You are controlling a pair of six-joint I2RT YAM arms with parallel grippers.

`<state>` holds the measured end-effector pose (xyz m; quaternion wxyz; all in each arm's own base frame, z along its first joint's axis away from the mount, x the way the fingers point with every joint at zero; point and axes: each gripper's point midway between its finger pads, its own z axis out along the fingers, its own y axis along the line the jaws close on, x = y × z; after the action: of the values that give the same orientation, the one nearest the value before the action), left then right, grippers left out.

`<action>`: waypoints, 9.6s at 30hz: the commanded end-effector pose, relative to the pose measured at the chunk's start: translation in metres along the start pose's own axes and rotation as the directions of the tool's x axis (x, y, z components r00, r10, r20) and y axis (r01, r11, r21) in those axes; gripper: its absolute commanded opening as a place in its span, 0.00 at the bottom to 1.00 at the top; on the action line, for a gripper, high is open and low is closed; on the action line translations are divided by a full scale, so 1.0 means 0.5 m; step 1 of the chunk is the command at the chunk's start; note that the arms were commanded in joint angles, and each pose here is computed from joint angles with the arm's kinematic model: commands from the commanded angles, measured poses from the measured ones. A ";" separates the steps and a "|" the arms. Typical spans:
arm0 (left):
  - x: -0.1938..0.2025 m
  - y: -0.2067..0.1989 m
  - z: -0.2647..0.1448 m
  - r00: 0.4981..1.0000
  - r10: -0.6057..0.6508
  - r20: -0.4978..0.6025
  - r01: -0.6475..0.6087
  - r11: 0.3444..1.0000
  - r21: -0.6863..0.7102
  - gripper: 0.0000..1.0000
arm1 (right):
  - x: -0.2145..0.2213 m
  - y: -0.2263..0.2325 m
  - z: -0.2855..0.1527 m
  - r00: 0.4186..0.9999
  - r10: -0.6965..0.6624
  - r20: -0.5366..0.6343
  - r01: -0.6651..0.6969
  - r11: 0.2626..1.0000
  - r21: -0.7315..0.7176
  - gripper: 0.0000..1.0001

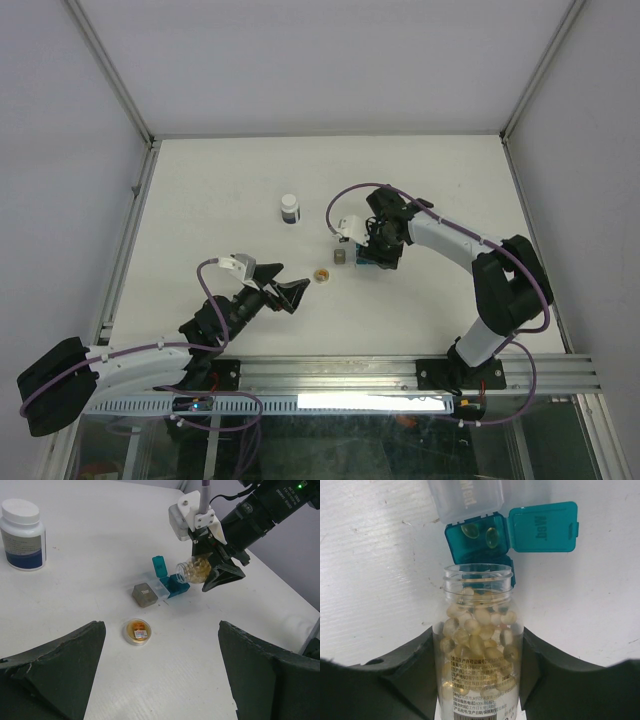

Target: Sort the pills into containers

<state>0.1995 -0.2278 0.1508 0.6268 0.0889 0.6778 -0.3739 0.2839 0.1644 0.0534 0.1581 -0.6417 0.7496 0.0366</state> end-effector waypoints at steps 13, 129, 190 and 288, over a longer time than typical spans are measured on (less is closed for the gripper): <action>-0.015 -0.009 0.001 0.999 -0.004 0.033 0.003 1.000 0.028 0.99 | -0.009 -0.024 -0.021 1.000 0.013 0.012 -0.014 0.998 0.067 0.00; 0.123 0.015 0.148 0.817 -0.003 -0.576 -0.172 0.953 -0.248 0.89 | -0.154 0.042 -0.439 0.299 0.178 0.938 -0.203 0.972 -0.119 0.00; 0.011 -0.163 0.191 0.885 -0.087 -0.458 0.178 0.971 0.159 0.31 | -0.117 0.045 -0.381 0.376 0.101 0.921 -0.122 0.991 -0.059 0.00; -0.136 -0.300 0.253 0.822 -0.304 -0.482 0.550 0.644 0.532 0.30 | -0.112 0.079 -0.344 0.541 -0.105 0.835 -0.019 0.990 0.136 0.00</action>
<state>0.2219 -0.3848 0.2447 0.2861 0.1912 0.6455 -0.6818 0.2091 0.1768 0.2066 0.5182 -0.5457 0.5773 0.3167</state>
